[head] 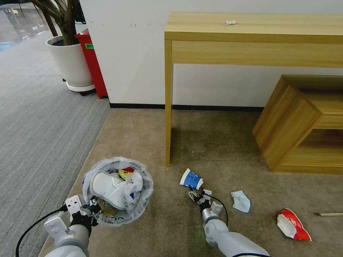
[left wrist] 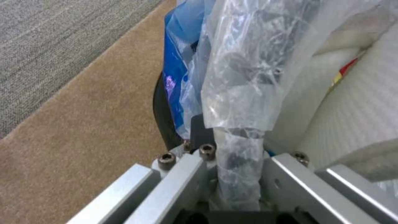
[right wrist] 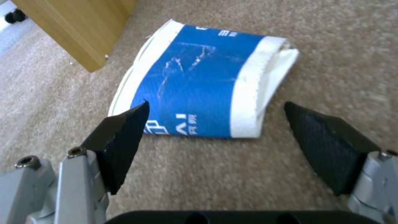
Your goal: Pick up the trash bin and place the garbage on the floor into it.
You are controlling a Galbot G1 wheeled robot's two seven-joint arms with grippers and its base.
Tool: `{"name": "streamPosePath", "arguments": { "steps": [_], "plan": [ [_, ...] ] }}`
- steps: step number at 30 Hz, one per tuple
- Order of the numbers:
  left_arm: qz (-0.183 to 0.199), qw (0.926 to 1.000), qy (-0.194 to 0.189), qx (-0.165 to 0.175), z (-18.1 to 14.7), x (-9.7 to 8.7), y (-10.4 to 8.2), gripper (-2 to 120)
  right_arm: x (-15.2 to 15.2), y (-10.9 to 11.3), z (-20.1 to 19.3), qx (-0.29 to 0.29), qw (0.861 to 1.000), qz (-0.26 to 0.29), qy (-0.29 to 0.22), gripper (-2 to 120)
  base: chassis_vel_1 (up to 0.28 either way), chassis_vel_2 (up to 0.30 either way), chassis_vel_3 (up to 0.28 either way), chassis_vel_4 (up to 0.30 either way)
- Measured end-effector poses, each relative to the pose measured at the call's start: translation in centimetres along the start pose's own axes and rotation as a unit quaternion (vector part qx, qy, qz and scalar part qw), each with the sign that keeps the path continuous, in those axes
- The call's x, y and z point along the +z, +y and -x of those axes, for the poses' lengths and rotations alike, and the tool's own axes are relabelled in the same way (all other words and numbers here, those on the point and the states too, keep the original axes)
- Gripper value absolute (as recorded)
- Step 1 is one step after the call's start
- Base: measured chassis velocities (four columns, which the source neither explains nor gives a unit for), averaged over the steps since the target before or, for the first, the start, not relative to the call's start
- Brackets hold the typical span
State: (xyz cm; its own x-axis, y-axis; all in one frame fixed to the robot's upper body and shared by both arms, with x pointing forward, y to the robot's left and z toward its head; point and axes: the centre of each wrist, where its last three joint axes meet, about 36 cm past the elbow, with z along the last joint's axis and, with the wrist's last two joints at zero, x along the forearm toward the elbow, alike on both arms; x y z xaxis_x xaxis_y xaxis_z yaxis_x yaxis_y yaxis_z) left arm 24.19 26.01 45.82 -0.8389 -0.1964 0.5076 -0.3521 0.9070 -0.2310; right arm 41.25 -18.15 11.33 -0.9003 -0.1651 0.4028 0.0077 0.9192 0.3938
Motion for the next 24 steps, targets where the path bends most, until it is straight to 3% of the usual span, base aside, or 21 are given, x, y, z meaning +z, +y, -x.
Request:
{"name": "streamPosePath", "arguments": {
  "steps": [16, 24],
  "plan": [
    [0.003, 1.0000, -0.002, 0.005, -1.6, -0.3, 0.0, 0, -2.0, 2.2, 2.9, -0.009, 1.000, 0.014, -0.002, 83, 0.000, 0.000, 0.000, 0.000],
    [0.006, 1.0000, -0.002, 0.006, -2.2, -0.3, 0.0, 0, -2.3, 3.0, 3.7, -0.012, 1.000, 0.014, -0.003, 70, 0.000, 0.000, 0.000, 0.000]
  ]
}}
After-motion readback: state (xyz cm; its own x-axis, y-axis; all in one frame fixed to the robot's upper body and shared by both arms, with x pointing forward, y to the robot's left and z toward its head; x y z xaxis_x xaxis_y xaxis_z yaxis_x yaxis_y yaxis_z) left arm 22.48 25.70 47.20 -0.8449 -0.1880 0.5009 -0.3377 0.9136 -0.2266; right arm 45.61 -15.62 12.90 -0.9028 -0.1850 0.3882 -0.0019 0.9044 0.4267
